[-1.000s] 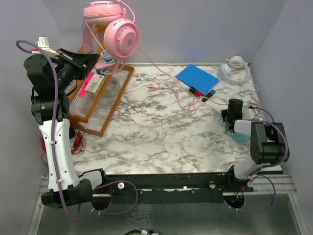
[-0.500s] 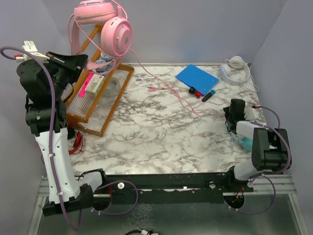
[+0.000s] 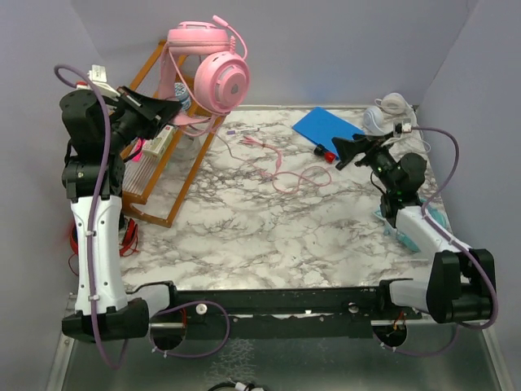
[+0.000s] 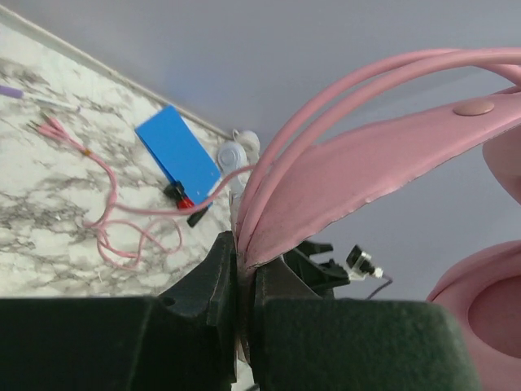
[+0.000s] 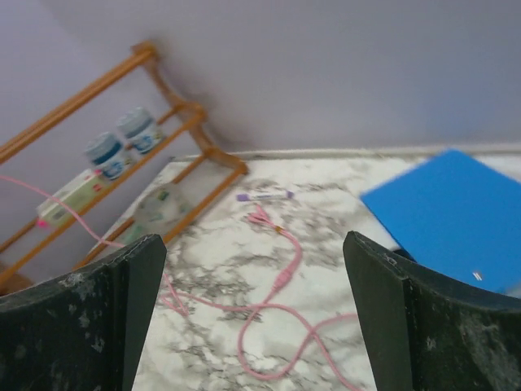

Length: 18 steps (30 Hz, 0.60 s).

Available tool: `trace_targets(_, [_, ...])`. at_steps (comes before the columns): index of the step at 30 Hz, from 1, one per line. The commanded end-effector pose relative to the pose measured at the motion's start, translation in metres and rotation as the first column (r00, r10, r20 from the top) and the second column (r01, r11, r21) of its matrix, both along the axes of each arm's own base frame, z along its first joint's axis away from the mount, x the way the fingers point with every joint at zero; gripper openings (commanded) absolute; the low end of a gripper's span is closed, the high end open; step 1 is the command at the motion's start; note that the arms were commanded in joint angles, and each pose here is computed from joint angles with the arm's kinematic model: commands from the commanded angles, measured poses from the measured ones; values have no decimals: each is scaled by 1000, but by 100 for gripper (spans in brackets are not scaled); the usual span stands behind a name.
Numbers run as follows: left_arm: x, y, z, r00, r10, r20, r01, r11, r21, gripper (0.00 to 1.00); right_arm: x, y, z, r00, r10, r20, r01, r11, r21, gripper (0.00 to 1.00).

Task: Wrap the headphones
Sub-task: Wrap the headphones cable around the headphones.

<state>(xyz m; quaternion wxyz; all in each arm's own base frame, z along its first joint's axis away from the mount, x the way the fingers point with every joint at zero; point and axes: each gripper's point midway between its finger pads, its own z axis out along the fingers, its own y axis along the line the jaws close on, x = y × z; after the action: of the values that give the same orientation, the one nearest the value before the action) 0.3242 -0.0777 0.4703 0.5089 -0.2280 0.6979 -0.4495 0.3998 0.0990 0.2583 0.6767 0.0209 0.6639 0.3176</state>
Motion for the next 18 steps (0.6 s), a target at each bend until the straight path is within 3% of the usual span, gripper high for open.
trace_targets(1, [-5, -46, 7, 976, -211, 48, 211, 977, 6, 0, -31, 61, 63, 900, 349, 260, -306, 932, -193, 100])
trace_targets(5, [-13, -95, -2, 931, -363, 30, 362, 932, 28, 0, -50, 110, 80, 769, 527, 361, -435, 846, -307, 100])
trace_targets(10, [-27, -136, -19, 895, -446, -28, 447, 892, 65, 0, -57, 151, 93, 647, 634, 423, -494, 772, -400, 100])
trace_targets(18, [-48, -160, -26, 864, -500, -55, 503, 861, 72, 0, -35, 177, 89, 627, 649, 432, -537, 761, -363, 100])
